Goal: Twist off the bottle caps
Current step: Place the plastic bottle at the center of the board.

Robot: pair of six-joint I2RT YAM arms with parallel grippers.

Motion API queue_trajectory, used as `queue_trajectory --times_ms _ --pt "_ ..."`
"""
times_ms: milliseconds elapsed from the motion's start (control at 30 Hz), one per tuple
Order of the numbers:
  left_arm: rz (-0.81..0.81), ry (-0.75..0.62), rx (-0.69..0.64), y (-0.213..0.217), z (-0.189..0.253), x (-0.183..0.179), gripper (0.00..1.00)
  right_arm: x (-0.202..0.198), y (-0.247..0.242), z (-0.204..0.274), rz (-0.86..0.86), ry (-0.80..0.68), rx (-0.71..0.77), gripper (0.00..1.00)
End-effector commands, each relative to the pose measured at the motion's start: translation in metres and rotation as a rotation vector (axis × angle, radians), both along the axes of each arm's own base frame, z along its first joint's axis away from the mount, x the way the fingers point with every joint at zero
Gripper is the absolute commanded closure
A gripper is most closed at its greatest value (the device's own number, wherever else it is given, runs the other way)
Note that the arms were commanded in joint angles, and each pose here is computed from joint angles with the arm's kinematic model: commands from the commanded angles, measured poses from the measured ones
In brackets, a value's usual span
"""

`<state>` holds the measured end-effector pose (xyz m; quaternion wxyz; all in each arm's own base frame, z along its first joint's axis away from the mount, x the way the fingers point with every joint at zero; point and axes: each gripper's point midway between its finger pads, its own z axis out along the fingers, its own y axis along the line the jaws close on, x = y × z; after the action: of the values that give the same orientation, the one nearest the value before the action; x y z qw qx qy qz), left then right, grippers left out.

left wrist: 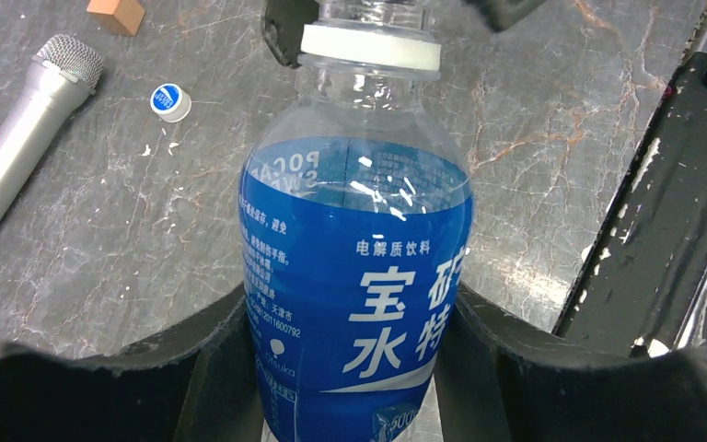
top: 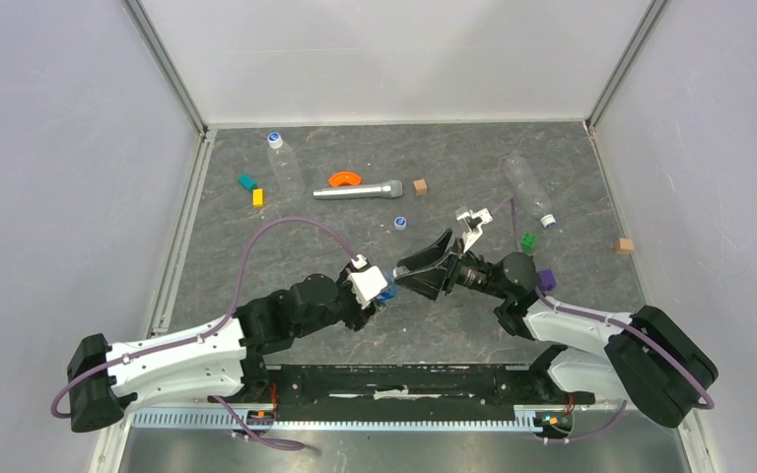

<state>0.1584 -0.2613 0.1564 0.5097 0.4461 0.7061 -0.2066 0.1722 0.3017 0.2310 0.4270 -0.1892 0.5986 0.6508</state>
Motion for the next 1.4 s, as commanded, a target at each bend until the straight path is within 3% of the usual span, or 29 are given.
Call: queue_trajectory --times_ms 0,133,267,600,700,767,1067,1100,1133,1167,1367 --pt "-0.031 -0.012 -0.113 -0.017 0.032 -0.001 0.92 0.002 0.003 0.013 -0.010 -0.023 0.050 0.28" --pt "-0.022 -0.019 -0.115 -0.017 0.033 0.001 0.92 0.000 0.006 0.008 -0.003 -0.013 0.037 0.43" --pt "-0.004 -0.026 -0.125 -0.014 0.033 0.003 0.92 -0.001 0.008 0.002 -0.002 -0.005 0.020 0.49" --pt "0.030 -0.019 -0.151 -0.009 0.031 0.004 0.87 0.002 0.016 -0.010 -0.008 -0.015 -0.049 0.86" --pt "0.032 -0.029 -0.171 -0.011 0.034 0.006 0.77 0.004 0.016 -0.013 -0.019 -0.018 -0.070 0.96" --pt "0.033 -0.027 -0.171 -0.010 0.034 0.005 0.63 0.006 0.015 -0.014 -0.036 -0.018 -0.080 0.99" --pt "0.067 -0.018 -0.175 -0.006 0.031 0.008 0.31 0.020 0.010 -0.019 -0.133 -0.047 -0.175 1.00" --pt "0.087 -0.016 -0.183 -0.004 0.032 0.010 0.26 0.023 0.008 -0.020 -0.154 -0.051 -0.191 1.00" --pt "0.104 -0.022 -0.189 -0.002 0.034 0.012 0.08 0.026 0.006 -0.020 -0.171 -0.057 -0.205 1.00" --pt "0.114 -0.029 -0.196 0.000 0.037 0.013 0.01 0.030 0.004 -0.021 -0.197 -0.064 -0.225 1.00" --pt "0.199 -0.047 -0.266 0.017 0.049 0.018 0.00 0.061 -0.016 -0.014 -0.383 -0.140 -0.374 1.00"
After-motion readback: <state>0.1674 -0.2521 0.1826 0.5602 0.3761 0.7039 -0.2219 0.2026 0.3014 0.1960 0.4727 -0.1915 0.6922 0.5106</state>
